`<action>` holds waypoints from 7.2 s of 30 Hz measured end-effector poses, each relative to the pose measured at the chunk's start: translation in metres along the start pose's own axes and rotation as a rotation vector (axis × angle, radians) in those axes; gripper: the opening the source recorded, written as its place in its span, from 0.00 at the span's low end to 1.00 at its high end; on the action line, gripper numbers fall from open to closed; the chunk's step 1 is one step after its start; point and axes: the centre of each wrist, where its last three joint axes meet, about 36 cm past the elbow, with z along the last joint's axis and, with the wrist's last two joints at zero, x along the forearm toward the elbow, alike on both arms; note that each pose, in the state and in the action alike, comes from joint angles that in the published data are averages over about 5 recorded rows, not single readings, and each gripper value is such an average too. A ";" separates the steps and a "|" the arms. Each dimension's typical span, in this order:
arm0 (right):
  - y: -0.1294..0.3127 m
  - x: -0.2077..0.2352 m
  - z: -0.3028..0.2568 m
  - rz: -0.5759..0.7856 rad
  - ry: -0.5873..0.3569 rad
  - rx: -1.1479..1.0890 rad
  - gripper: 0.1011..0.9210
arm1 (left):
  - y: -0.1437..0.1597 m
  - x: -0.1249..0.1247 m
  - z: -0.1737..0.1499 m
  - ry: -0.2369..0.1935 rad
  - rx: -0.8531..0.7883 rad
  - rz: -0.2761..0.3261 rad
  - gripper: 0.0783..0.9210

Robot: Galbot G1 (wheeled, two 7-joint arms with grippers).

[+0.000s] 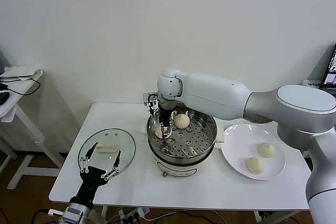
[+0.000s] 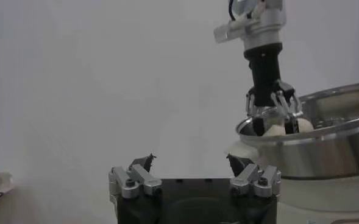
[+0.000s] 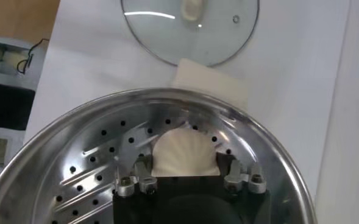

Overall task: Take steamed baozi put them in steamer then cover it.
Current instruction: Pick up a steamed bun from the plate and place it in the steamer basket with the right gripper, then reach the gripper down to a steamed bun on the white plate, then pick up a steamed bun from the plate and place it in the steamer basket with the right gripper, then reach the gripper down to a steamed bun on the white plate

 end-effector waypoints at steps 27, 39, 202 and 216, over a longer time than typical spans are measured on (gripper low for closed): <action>0.084 0.124 0.274 -0.033 -0.028 -0.082 0.88 | -0.005 0.008 -0.006 0.003 -0.002 0.005 0.88; 0.140 0.062 0.364 -0.107 0.033 -0.103 0.88 | -0.010 0.009 -0.008 -0.001 -0.004 0.007 0.88; 0.069 0.126 0.266 0.019 0.002 0.542 0.88 | -0.007 0.000 0.006 0.019 -0.009 0.006 0.88; 0.111 0.073 0.406 0.016 0.075 0.002 0.88 | -0.011 -0.001 0.006 0.019 -0.007 0.014 0.88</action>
